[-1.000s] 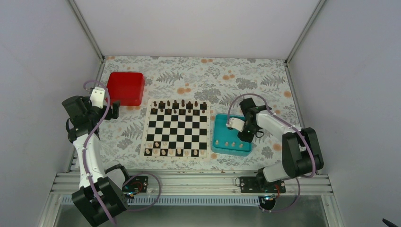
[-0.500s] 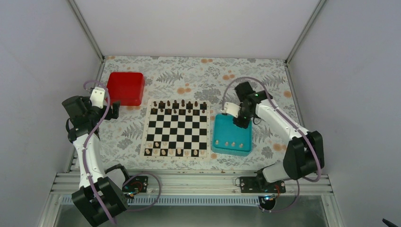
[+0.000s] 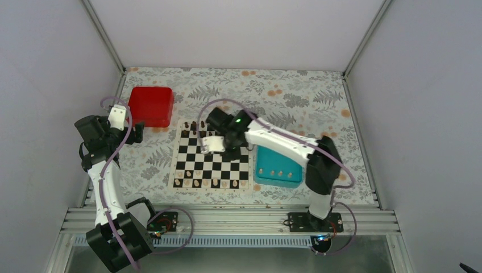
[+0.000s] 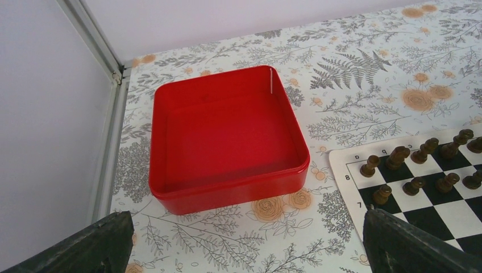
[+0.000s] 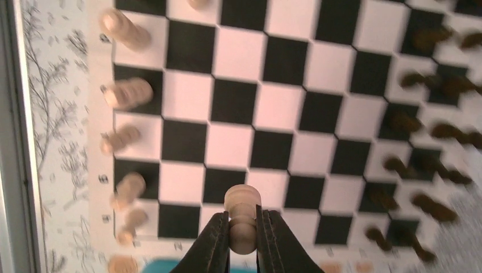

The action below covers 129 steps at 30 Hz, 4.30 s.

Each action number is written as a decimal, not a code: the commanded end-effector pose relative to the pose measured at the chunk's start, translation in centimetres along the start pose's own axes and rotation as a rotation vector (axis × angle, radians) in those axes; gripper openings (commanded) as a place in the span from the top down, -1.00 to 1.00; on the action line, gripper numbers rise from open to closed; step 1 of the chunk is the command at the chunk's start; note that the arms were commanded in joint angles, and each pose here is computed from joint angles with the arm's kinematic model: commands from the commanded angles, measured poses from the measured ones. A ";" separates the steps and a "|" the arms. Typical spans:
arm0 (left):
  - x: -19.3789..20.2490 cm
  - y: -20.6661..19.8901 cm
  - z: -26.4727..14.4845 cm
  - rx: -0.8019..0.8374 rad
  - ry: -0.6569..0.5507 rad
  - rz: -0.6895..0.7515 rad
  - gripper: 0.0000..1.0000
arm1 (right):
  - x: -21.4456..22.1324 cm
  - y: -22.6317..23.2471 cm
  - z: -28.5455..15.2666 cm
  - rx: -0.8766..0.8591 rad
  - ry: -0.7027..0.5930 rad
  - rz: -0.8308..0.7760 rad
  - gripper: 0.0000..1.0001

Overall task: Set up the chess pieces on the board
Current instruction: Place the chess piece on the chessboard, then adjust the storage box at the center of the board.

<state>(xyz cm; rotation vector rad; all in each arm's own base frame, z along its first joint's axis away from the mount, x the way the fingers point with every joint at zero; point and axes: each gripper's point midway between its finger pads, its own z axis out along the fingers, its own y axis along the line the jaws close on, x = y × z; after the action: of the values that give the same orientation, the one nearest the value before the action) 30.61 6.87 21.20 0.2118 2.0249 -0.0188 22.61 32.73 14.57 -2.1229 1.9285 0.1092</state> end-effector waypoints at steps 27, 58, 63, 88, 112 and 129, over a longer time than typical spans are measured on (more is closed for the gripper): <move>-0.3 -0.2 -0.4 0.016 -0.020 0.011 -1.00 | -7.4 5.7 12.5 -0.139 0.096 -0.181 0.81; -0.4 0.1 -0.7 0.008 -0.029 0.010 -1.00 | 1.4 -4.0 -3.1 0.166 -0.028 0.120 0.24; -0.1 0.2 -0.7 0.011 -0.022 0.003 -1.00 | 14.3 -7.5 -4.6 0.271 -0.004 0.372 0.90; -6.1 0.7 -3.0 0.059 -0.058 0.159 -1.00 | 32.0 -7.8 1.5 0.198 -0.050 0.732 0.92; -13.2 -14.2 3.9 0.311 0.002 0.459 -1.00 | 28.4 -3.4 -2.7 0.160 -0.034 0.696 0.92; -13.6 -30.6 8.3 0.541 0.025 0.730 -1.00 | 30.2 -1.0 1.4 0.130 0.096 0.850 0.92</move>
<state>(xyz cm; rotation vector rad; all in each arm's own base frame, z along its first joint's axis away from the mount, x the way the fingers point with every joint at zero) 39.21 -22.95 25.33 1.2260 1.9066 -0.1103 26.09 4.95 7.46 -1.1982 2.6207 0.1399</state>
